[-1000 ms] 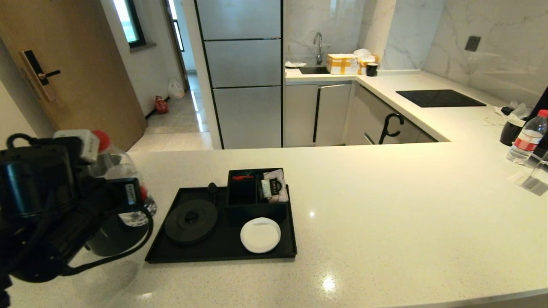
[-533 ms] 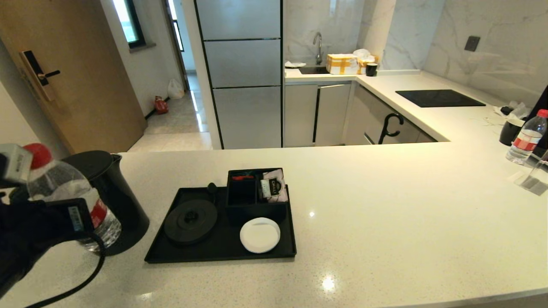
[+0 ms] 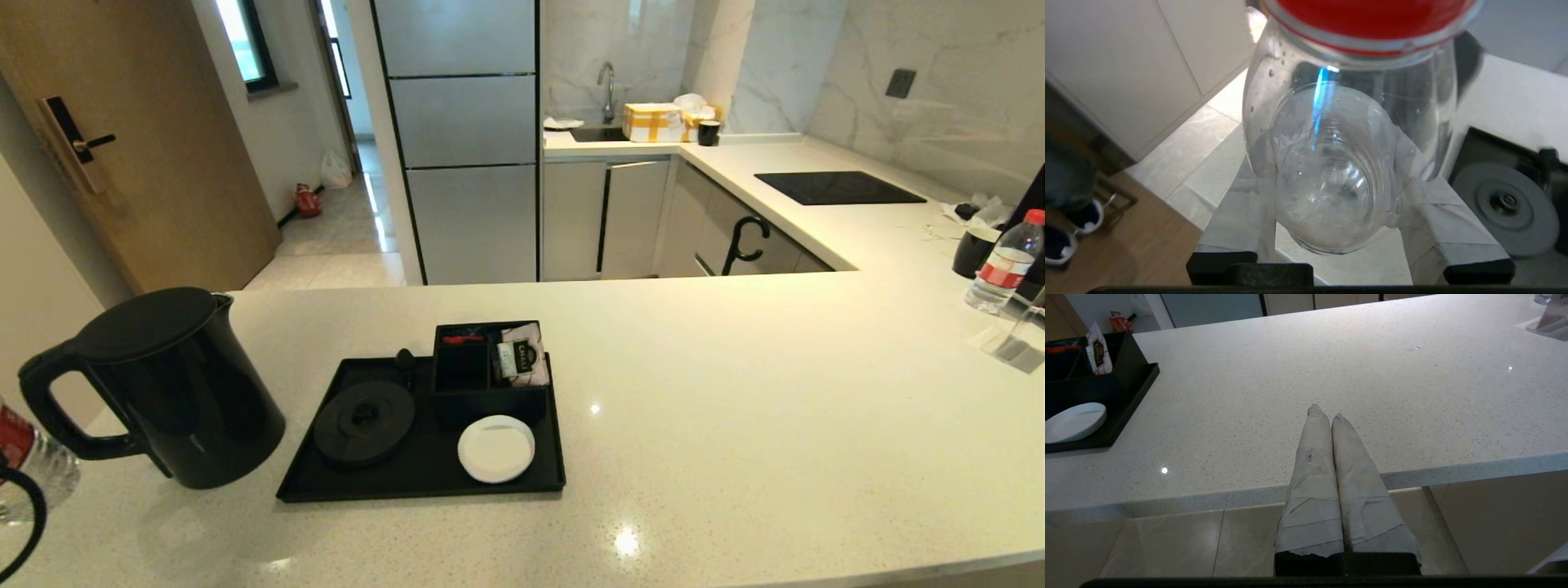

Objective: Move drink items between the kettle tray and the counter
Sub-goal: Place it on the left

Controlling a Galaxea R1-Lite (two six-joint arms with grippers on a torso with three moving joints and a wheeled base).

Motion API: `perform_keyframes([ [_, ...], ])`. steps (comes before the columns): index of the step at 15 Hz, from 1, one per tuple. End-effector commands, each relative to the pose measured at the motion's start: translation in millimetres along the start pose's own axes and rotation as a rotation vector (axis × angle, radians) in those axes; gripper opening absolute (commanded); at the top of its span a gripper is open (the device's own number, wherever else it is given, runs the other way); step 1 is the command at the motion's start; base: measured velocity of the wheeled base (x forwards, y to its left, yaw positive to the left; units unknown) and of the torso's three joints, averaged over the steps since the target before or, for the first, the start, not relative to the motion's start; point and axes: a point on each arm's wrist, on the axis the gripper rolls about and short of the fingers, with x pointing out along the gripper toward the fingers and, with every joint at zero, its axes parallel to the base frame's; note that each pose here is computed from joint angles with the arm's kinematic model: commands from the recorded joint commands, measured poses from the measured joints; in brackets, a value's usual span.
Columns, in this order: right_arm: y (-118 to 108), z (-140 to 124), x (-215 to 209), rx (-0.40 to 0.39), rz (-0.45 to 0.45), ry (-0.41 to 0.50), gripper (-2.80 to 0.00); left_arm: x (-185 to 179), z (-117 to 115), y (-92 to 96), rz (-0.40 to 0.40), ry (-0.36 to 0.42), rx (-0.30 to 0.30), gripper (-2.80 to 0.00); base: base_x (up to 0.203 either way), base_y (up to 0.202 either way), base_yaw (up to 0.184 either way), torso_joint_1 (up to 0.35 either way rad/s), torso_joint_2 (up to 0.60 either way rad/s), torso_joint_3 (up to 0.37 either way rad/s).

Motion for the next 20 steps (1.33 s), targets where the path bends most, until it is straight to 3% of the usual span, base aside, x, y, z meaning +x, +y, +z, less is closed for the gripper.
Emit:
perform_keyframes([
  [1, 0, 0, 0, 0.0, 0.0, 0.001, -2.8, -1, 2, 4.1, 0.027, -0.013, -0.018, -2.8, 0.0, 0.0, 0.0, 0.0, 0.0, 0.0],
  [3, 0, 0, 0, 0.0, 0.0, 0.001, -2.8, 12, 1, 10.1, 0.099, 0.029, -0.041, -2.8, 0.0, 0.0, 0.0, 0.0, 0.0, 0.0],
  [6, 0, 0, 0, 0.0, 0.0, 0.001, -2.8, 39, -4, 36.5, 0.249, 0.119, -0.112, -2.8, 0.0, 0.0, 0.0, 0.0, 0.0, 0.0],
  [10, 0, 0, 0, 0.0, 0.0, 0.001, -2.8, 69, -15, 75.0, 0.33, 0.238, -0.22, -2.8, 0.0, 0.0, 0.0, 0.0, 0.0, 0.0],
  [12, 0, 0, 0, 0.0, 0.0, -0.001, -2.8, 85, -20, 86.2, 0.335, 0.266, -0.242, -2.8, 0.0, 0.0, 0.0, 0.0, 0.0, 0.0],
  [16, 0, 0, 0, 0.0, 0.0, 0.001, -2.8, 124, -30, 96.7, 0.323, 0.238, -0.208, -2.8, 0.0, 0.0, 0.0, 0.0, 0.0, 0.0],
  [18, 0, 0, 0, 0.0, 0.0, 0.001, -2.8, 143, -44, 100.6, 0.313, 0.219, -0.157, -2.8, 0.0, 0.0, 0.0, 0.0, 0.0, 0.0],
  [20, 0, 0, 0, 0.0, 0.0, 0.001, -2.8, 155, -58, 102.8, 0.297, 0.153, -0.097, -2.8, 0.0, 0.0, 0.0, 0.0, 0.0, 0.0],
])
